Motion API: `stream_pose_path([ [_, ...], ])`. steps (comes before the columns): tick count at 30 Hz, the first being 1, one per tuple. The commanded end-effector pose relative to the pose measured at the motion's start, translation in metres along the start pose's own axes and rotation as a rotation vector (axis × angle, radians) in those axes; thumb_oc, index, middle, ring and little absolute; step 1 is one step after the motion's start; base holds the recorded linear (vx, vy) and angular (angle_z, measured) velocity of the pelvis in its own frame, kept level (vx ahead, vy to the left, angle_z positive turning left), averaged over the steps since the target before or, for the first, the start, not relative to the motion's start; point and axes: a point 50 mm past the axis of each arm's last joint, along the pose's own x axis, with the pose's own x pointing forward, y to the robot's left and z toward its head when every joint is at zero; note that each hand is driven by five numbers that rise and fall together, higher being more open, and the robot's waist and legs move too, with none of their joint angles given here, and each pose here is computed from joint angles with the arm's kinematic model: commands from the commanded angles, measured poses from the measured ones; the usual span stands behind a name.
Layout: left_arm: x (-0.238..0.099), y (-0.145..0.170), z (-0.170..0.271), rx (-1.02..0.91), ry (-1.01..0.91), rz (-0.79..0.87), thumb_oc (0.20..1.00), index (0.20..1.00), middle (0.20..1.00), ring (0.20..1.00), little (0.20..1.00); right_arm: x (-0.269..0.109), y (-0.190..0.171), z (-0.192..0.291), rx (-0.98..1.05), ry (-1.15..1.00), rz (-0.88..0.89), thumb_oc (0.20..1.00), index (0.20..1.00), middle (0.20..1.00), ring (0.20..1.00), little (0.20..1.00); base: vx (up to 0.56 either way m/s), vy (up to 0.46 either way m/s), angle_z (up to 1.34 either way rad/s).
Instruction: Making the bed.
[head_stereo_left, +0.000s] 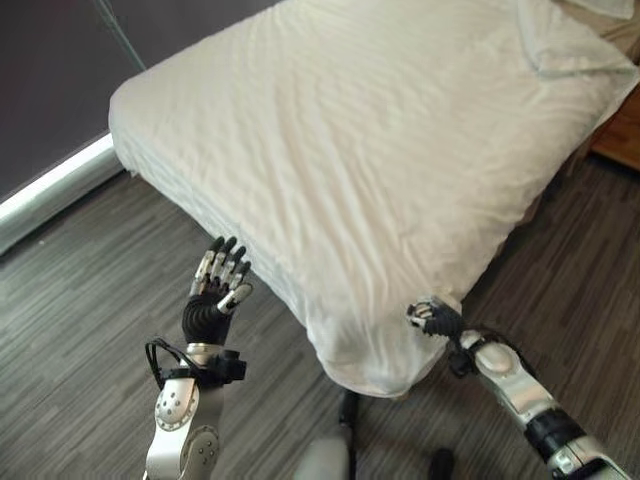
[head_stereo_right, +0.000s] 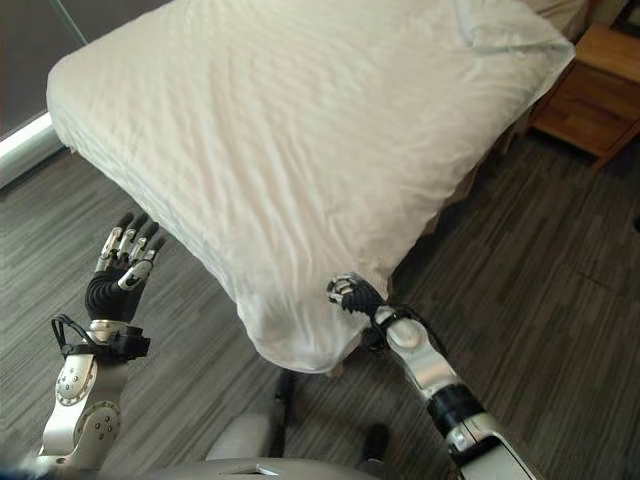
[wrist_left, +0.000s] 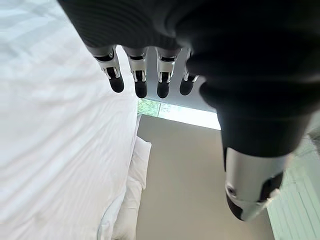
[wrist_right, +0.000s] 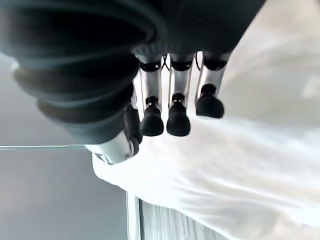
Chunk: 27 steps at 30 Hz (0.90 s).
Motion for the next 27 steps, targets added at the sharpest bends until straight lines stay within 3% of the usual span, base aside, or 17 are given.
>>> stream_pose_path([
  [1, 0.019, -0.002, 0.018, 0.022, -0.118, -0.028, 1.0, 1.0, 1.0, 1.0, 1.0, 0.019, 0.0, 0.045, -0.06, -0.17, 0.012, 0.2, 0.2, 0.2, 0.2, 0.2, 0.02, 0.006, 0.11],
  [9, 0.019, -0.003, 0.016, 0.01, -0.11, -0.027, 1.0, 1.0, 1.0, 1.0, 1.0, 0.023, -0.002, 0.041, 0.001, -0.148, -0.021, 0.2, 0.2, 0.2, 0.2, 0.2, 0.01, 0.006, 0.02],
  [15, 0.021, -0.007, 0.016, -0.026, -0.107, -0.041, 1.0, 1.0, 1.0, 1.0, 1.0, 0.017, -0.03, -0.022, 0.197, 0.117, -0.252, 0.2, 0.2, 0.2, 0.2, 0.2, -0.02, 0.007, 0.0],
  [16, 0.023, -0.01, 0.016, -0.039, -0.111, -0.054, 1.0, 1.0, 1.0, 1.0, 1.0, 0.007, -0.051, -0.043, 0.261, 0.22, -0.379, 0.2, 0.2, 0.2, 0.2, 0.2, -0.09, 0.02, -0.06],
  [19, 0.025, -0.012, 0.016, -0.052, -0.112, -0.058, 1.0, 1.0, 1.0, 1.0, 1.0, -0.009, -0.073, -0.059, 0.325, 0.294, -0.509, 0.2, 0.2, 0.2, 0.2, 0.2, -0.02, 0.007, -0.02],
  [21, 0.026, -0.011, 0.017, -0.053, -0.12, -0.051, 1.0, 1.0, 1.0, 1.0, 1.0, -0.039, -0.094, -0.085, 0.458, 0.372, -0.7, 0.2, 0.2, 0.2, 0.2, 0.2, -0.01, 0.016, -0.02],
  [27, 0.029, -0.009, 0.026, -0.011, -0.154, -0.059, 1.0, 1.0, 1.0, 1.0, 1.0, -0.104, -0.103, -0.131, 0.568, 0.514, -0.885, 0.2, 0.2, 0.2, 0.2, 0.2, 0.01, 0.014, 0.07],
])
